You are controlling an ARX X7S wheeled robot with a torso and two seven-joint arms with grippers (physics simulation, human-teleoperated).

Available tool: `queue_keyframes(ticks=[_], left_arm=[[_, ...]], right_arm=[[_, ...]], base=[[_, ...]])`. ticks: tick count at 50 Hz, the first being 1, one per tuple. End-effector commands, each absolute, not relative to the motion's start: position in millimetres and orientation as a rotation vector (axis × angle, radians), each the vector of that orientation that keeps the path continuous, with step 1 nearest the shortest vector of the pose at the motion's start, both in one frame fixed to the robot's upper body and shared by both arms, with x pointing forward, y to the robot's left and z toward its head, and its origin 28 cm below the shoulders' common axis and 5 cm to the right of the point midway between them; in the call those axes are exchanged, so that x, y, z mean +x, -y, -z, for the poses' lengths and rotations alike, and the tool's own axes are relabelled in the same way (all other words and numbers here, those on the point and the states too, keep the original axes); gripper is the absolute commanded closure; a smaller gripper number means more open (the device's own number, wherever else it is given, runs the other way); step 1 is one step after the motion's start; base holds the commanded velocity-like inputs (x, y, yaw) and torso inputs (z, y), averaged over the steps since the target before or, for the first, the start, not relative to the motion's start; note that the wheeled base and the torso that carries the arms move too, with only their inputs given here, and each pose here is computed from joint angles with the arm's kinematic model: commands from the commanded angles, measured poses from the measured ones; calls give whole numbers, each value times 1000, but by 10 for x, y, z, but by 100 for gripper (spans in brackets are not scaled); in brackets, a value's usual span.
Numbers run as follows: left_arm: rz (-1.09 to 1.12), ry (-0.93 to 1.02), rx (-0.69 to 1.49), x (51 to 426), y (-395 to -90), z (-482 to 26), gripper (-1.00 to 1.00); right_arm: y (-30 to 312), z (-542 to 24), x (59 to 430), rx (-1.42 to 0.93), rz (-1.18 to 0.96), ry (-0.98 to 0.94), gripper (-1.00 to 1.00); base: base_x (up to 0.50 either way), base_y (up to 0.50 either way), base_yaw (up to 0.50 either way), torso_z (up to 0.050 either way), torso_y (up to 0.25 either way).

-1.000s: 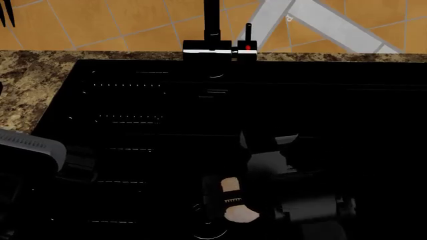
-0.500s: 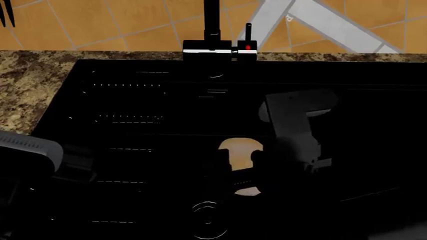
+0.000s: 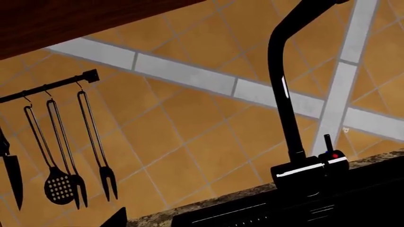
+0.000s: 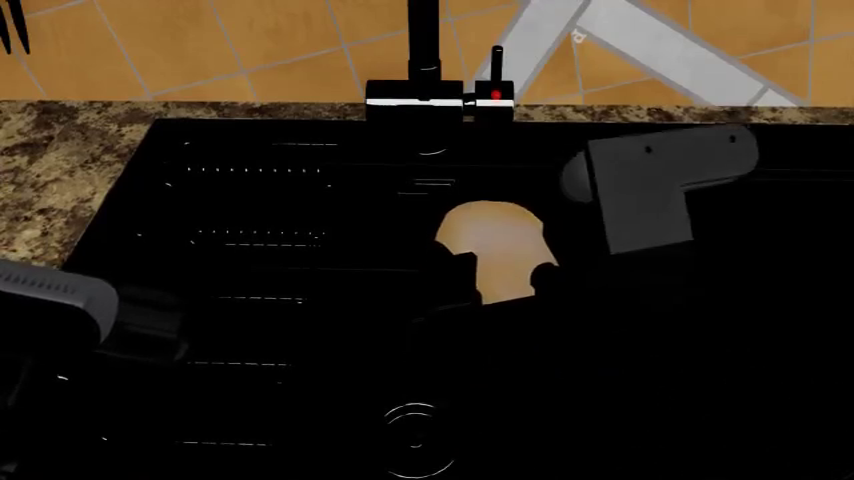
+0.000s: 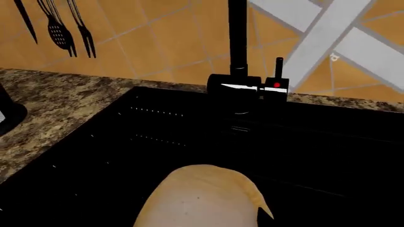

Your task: Pick the chicken breast from the sink and place it on the plate located on the counter

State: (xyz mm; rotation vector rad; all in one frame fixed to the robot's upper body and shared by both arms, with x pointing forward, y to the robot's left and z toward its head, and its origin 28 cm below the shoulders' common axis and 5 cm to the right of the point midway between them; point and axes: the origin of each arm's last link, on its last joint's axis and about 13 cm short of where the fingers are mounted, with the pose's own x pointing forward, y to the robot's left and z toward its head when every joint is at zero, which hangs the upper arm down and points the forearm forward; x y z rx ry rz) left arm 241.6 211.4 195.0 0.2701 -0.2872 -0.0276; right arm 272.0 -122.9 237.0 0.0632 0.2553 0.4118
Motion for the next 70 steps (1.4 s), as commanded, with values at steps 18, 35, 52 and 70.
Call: queue_keyframes(ticks=[18, 35, 52, 70], left_arm=[[32, 299, 258, 2360, -2127, -1953, -100], [33, 309, 262, 2342, -2117, -2020, -100], [38, 312, 265, 2344, -2101, -1990, -100], [39, 314, 267, 2339, -2095, -2041, -100]], right_arm=[[1230, -2613, 2504, 63, -441, -88, 100], [1235, -2623, 2486, 83, -443, -91, 100], [1242, -2626, 2482, 77, -451, -92, 100], [1255, -2630, 2482, 78, -454, -89, 100]], base=[[0, 0, 0, 0, 0], [0, 0, 0, 0, 0], [0, -194, 0, 0, 1], [0, -233, 0, 0, 0]])
